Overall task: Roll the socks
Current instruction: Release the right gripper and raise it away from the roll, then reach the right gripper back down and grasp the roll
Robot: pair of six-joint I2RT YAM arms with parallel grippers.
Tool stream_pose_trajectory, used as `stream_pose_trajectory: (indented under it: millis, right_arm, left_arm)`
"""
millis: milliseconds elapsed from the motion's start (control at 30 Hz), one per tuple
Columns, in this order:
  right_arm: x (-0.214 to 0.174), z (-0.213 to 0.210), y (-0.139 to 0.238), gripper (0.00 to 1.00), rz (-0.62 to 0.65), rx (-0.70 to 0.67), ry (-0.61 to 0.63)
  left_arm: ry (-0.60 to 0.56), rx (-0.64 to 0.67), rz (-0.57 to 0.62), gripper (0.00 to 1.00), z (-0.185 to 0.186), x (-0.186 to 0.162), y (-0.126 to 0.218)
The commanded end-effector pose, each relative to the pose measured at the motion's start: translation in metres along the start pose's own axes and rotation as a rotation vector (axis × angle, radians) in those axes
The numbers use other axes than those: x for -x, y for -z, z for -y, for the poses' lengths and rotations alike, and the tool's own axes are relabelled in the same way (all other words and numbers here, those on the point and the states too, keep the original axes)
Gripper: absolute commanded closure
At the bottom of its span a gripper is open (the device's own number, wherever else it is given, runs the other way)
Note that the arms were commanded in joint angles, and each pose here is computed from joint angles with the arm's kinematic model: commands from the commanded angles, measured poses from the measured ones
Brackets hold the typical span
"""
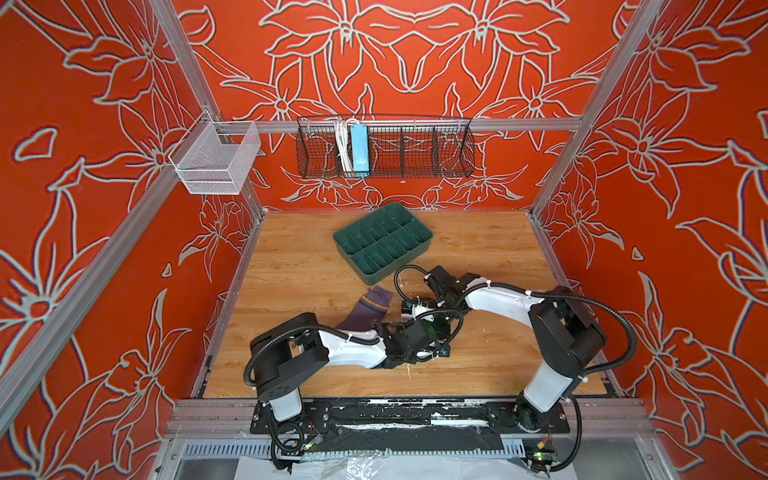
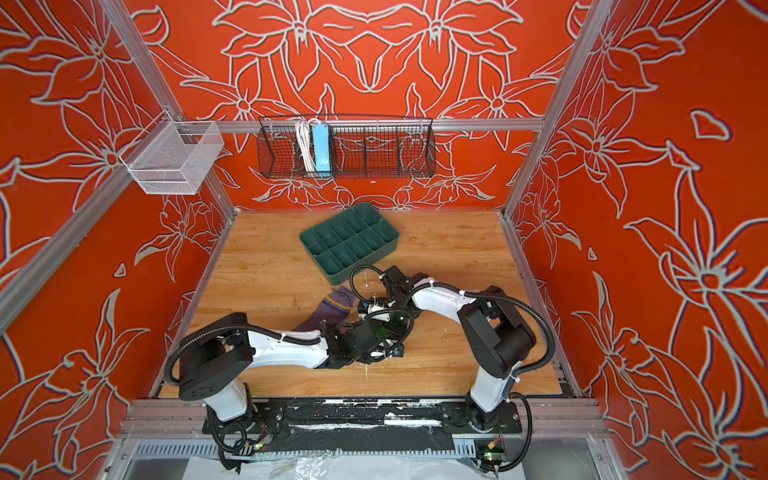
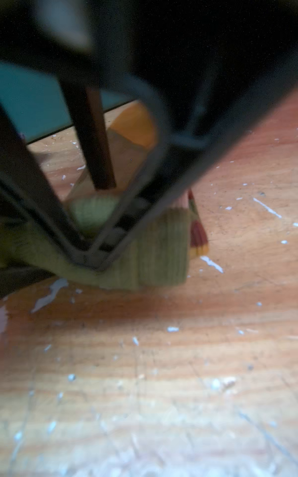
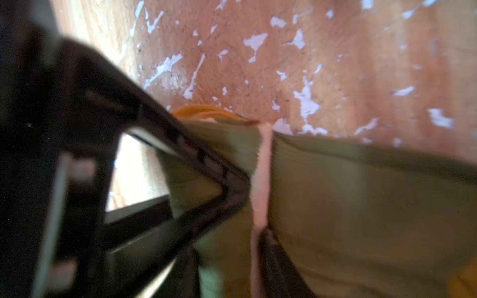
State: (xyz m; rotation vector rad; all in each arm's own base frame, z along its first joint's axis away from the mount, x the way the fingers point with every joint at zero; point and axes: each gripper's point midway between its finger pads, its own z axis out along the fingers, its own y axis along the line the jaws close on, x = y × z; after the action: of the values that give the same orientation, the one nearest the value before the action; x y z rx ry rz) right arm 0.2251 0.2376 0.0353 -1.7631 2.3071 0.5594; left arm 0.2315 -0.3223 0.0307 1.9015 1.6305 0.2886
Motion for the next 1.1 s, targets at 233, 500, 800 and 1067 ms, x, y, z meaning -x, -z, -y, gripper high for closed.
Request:
stream_pose_trajectory:
  millis: [233, 500, 800, 1067]
  right_arm:
    - [-0.049, 0.134, 0.127, 0.43, 0.167, -0.735, -0.49]
    - [-0.077, 0.133, 0.258, 0.38, 0.475, -1.083, -0.771]
    - [-0.038, 0.017, 0.257, 0.37, 0.654, -0.797, -0.383]
    - [-0.046, -0.07, 0.142, 0.36, 0.275, -0.482, 0.163]
  left_arm:
    - [0.011, -0.38, -0.245, 1.0, 0.064, -0.038, 0.007]
    - [0.254, -0.682, -0.328, 1.0, 0.07, -0.019, 0.01]
    - [0.442, -0.982, -0.163, 1.0, 0.063, 0.002, 0.018]
    - [0.539, -1.137, -0.191, 0.97, 0.054, -0.002, 0.003]
